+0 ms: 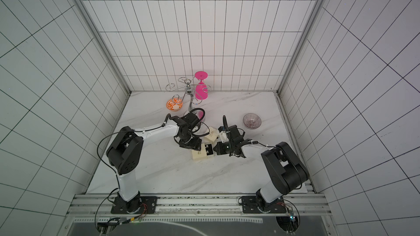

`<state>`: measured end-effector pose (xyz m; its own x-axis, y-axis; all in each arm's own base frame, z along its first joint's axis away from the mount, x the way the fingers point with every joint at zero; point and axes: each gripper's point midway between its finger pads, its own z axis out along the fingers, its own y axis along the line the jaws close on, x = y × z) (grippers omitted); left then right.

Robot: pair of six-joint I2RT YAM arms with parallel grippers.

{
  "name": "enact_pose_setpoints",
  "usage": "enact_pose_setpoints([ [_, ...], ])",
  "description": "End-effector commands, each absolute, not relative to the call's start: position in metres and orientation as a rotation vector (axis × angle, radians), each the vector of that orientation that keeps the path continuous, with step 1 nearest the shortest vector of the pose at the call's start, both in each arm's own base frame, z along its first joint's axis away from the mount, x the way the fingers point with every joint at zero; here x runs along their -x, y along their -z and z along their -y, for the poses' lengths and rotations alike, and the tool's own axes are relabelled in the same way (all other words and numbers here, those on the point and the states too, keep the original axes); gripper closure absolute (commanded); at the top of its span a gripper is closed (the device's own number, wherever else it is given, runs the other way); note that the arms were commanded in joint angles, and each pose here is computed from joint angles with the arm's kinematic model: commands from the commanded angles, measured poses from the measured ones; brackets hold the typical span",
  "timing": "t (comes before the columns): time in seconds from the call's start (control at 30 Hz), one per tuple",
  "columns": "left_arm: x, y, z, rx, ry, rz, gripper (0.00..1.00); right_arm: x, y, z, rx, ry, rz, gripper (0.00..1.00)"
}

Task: Take out the earrings from the drawer-style jewelry box
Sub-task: Open the drawer in the jewelry box.

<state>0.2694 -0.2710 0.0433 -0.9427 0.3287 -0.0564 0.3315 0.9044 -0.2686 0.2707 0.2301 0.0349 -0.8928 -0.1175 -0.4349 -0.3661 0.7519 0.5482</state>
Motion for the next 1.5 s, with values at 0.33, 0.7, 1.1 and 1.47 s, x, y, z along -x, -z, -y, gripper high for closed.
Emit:
enact_pose_setpoints([
  [0.33,-0.258,-0.019,0.254,-0.630,0.246,-3.099,0.29,-0.255,-0.009,-0.199,0.304,-0.754,-2.682,1.00],
  [0.7,-0.258,-0.018,0.256,-0.637,0.239,-3.097,0.29,-0.256,-0.009,-0.194,0.284,-0.717,-2.676,1.00],
  [1.1,-0.256,-0.021,0.264,-0.668,0.259,-3.079,0.29,-0.282,-0.065,-0.204,0.328,-0.676,-2.520,0.69],
  [1.47,-0.259,-0.041,0.279,-0.682,0.393,-3.026,0.29,-0.284,-0.097,-0.239,0.478,-0.697,-2.441,0.70],
])
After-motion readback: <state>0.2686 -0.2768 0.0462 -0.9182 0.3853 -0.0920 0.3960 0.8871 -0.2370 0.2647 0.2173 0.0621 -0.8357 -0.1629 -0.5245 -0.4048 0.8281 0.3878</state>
